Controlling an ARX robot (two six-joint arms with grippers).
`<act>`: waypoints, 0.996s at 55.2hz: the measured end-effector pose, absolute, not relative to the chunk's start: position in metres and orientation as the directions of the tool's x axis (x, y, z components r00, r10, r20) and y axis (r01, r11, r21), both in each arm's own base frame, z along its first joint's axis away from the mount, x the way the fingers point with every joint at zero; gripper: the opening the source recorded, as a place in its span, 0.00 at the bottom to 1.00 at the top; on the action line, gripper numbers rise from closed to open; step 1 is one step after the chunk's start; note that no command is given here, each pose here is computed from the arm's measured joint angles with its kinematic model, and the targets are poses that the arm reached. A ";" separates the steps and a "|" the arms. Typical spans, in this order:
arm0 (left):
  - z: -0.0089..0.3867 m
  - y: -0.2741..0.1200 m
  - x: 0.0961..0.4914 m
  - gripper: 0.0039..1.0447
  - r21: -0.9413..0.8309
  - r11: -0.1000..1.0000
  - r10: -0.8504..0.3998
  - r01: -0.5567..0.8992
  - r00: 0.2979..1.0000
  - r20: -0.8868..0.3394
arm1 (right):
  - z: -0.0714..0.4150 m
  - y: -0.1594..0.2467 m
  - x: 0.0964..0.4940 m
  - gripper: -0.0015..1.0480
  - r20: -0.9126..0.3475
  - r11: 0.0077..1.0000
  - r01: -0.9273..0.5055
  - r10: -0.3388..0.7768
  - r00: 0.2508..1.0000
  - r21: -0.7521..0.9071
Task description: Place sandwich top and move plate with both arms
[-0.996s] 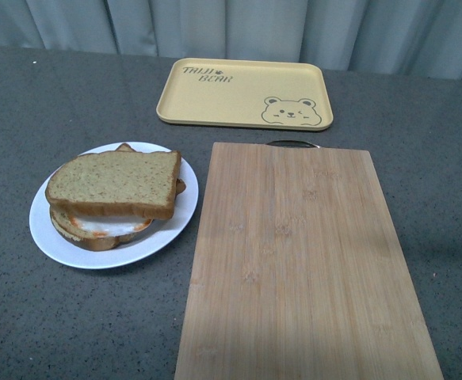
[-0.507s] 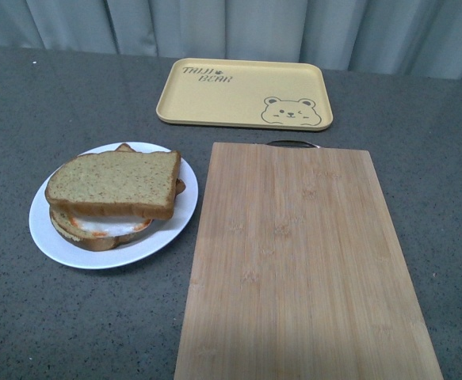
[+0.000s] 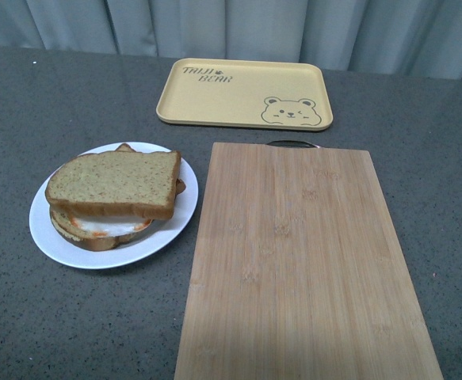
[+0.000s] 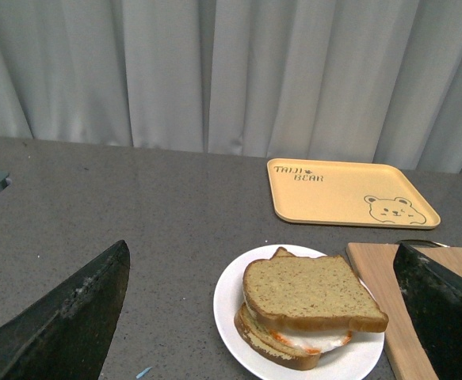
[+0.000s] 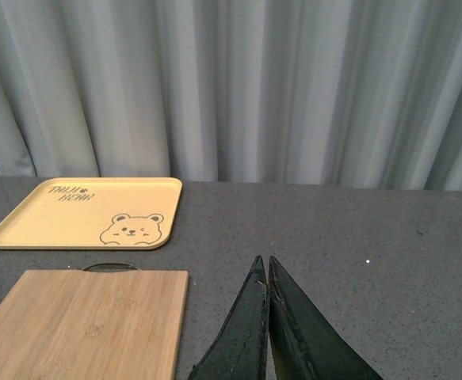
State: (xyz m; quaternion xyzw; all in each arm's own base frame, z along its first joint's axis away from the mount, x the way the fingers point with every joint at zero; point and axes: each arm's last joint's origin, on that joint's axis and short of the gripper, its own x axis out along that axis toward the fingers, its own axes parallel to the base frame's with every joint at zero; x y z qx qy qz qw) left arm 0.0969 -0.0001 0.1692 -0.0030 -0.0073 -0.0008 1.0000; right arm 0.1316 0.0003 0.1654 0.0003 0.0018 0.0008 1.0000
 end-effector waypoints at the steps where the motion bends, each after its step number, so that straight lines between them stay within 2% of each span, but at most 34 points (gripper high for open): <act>1: 0.169 0.000 0.097 0.94 -0.006 1.000 -0.002 0.002 1.000 0.015 | 0.166 0.000 0.131 0.01 -0.003 1.000 -0.002 0.002 1.000 0.001; 55: 0.169 0.000 0.097 0.94 -0.006 1.000 -0.002 0.002 1.000 0.015 | 0.168 0.000 0.108 0.01 0.008 1.000 -0.004 0.004 1.000 0.001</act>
